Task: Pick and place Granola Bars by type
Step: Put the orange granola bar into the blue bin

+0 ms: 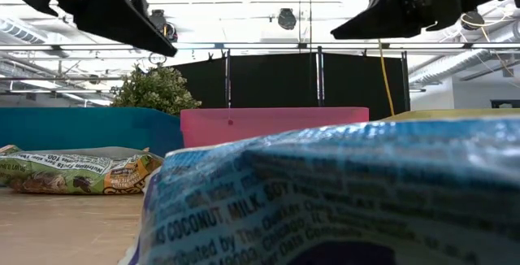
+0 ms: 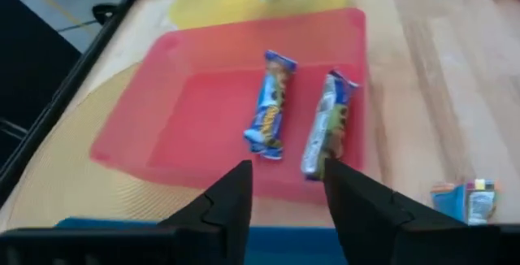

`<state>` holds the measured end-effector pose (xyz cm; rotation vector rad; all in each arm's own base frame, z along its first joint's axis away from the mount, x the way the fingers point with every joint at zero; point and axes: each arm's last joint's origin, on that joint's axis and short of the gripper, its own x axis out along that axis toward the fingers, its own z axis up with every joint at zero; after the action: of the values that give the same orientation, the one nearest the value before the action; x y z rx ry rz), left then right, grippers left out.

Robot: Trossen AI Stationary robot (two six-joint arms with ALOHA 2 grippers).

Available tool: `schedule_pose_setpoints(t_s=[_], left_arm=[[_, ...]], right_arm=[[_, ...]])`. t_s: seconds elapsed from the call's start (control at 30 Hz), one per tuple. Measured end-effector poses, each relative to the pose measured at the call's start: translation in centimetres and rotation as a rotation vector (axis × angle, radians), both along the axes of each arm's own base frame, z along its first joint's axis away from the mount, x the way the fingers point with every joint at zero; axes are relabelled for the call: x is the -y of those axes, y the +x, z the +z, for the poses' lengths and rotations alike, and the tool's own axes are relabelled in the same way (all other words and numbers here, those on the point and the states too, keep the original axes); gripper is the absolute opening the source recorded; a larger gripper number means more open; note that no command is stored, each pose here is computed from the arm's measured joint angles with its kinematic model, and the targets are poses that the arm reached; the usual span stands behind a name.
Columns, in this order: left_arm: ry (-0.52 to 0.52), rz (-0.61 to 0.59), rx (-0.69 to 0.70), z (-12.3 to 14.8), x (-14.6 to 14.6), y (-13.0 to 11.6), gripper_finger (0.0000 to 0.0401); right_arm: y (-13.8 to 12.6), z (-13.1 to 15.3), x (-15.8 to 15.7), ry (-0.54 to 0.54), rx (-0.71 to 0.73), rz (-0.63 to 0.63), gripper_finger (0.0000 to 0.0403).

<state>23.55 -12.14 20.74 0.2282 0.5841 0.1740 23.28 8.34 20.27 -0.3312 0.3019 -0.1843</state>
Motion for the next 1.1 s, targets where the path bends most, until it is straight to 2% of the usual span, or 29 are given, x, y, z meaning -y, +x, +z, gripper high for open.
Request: schedule_pose_setpoints(t_s=[0.1,0.27,0.43,0.63,0.87,1.1], left_arm=[[-0.002,-0.024,-0.039,0.3,1.5,1.4,0.0183],[-0.080,-0.009,-0.110,0.2,3.4,2.5,0.0203],[-0.084,-0.015,-0.178,-1.8,4.9,2.5,0.0204],[-0.155,-0.062,-0.292,-3.6,6.9,1.2,0.0205],[-0.236,-0.029,-0.282,-3.7,8.3,-0.1,0.0205],[-0.224,-0.039,-0.347,-4.0,8.7,-1.1,0.0205]], right_arm=[[0.0,0.0,0.0,-0.012,-0.005,0.002,0.0001],[0.0,-0.1,0.0,-0.038,-0.020,0.009,0.0001],[0.0,-0.1,0.0,-0.041,-0.019,0.010,0.0001],[0.0,0.0,0.0,-0.057,-0.019,0.014,0.0000],[0.0,-0.1,0.0,-0.051,-0.018,0.012,0.0000],[0.0,-0.1,0.0,-0.074,-0.024,0.017,0.0000]])
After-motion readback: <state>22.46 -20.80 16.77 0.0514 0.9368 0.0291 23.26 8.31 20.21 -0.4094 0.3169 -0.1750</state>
